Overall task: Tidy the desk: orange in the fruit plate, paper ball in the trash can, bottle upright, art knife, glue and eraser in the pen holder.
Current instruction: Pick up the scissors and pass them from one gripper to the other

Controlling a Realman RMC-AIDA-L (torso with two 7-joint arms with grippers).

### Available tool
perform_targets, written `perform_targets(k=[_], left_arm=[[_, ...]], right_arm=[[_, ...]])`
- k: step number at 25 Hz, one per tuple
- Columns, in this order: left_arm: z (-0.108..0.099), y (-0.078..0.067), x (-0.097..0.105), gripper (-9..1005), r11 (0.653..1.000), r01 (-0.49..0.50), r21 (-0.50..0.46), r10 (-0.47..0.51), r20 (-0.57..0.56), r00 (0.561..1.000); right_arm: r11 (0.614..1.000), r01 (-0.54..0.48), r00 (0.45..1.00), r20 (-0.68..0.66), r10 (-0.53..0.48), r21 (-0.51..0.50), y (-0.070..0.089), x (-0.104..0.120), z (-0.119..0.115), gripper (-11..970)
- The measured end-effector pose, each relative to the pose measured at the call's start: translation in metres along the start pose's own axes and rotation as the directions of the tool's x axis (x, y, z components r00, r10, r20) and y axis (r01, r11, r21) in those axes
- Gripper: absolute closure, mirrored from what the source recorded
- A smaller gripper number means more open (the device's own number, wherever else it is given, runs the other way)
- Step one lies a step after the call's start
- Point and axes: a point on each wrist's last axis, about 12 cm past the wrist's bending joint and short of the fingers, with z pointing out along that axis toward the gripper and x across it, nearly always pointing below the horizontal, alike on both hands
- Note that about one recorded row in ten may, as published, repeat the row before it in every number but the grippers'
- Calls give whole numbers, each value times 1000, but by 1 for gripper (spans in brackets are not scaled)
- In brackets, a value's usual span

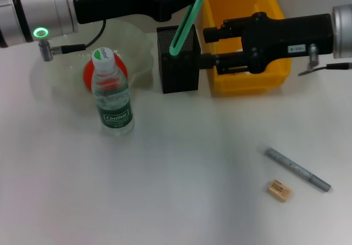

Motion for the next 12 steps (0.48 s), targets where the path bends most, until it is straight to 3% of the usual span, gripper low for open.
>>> perform_targets(k=[5,12], left_arm=[[0,1,0,805,1000,-7,-1,7,-2,1000],[-1,1,1,805,1000,-19,-10,20,3,1000]], right_arm=[[1000,-9,1000,-14,9,13,6,-4,-14,315],[1000,-6,999,46,5,22,7,-3,-15,315]])
